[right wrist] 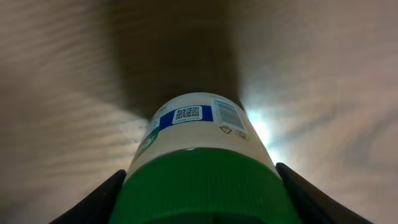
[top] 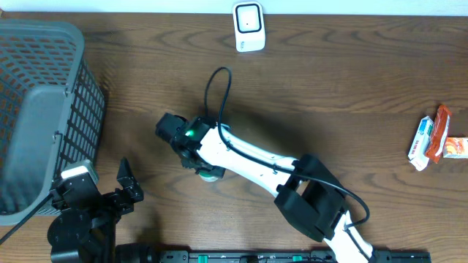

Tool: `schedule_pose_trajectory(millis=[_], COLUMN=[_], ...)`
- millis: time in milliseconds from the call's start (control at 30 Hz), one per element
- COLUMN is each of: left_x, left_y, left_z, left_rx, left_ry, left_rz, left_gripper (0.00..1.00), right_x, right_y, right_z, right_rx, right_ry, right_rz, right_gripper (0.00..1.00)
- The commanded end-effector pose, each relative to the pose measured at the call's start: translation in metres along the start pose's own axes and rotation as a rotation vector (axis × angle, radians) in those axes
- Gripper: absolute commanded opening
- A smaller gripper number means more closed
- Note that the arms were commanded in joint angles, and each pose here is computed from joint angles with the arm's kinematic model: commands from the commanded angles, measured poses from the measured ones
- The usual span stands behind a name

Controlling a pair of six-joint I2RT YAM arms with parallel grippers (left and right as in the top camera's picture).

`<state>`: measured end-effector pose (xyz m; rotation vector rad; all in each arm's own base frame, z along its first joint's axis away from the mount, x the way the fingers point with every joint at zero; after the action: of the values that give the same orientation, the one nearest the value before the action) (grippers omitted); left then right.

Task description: Scan the item barcode

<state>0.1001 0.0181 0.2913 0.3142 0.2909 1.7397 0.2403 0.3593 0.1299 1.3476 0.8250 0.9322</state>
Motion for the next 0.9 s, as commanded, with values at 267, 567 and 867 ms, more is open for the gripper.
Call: schedule_pose_trajectory(millis=[267,567,867], left_x=[0.001,0.001,0.001], left_y=[0.0,0.0,0.0], left_z=[0.001,0.001,0.001], left_rx=[-0.005,-0.005,-0.005], left_ry=[0.007,0.007,0.007], left_rz=[0.013,0.013,0.013], left_gripper=[0.96,0.96,0.96], right_x=[-0.009,-0.009,-0.023], right_y=[0.039,0.095,0.097], right_z=[0.044,0.05,0.045], right_rx=[-0.11,-0.159,-0.029], right_ry=[0.977,0.87,-0.038], right_rz=[-0.086,-0.076,-0.059], right_gripper=[0.74,0.99,0.99])
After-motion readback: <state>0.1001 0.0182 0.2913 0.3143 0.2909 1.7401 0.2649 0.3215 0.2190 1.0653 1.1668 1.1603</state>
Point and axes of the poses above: each gripper's point midway between its finger pads, its own y axis back along the fingers, its own x axis along the line the jaws close on, z = x × y, the point moved 9 cm from there along y, back along the fingers, and after that the axes turned 11 degrees about -y, right-handed, at the moved point
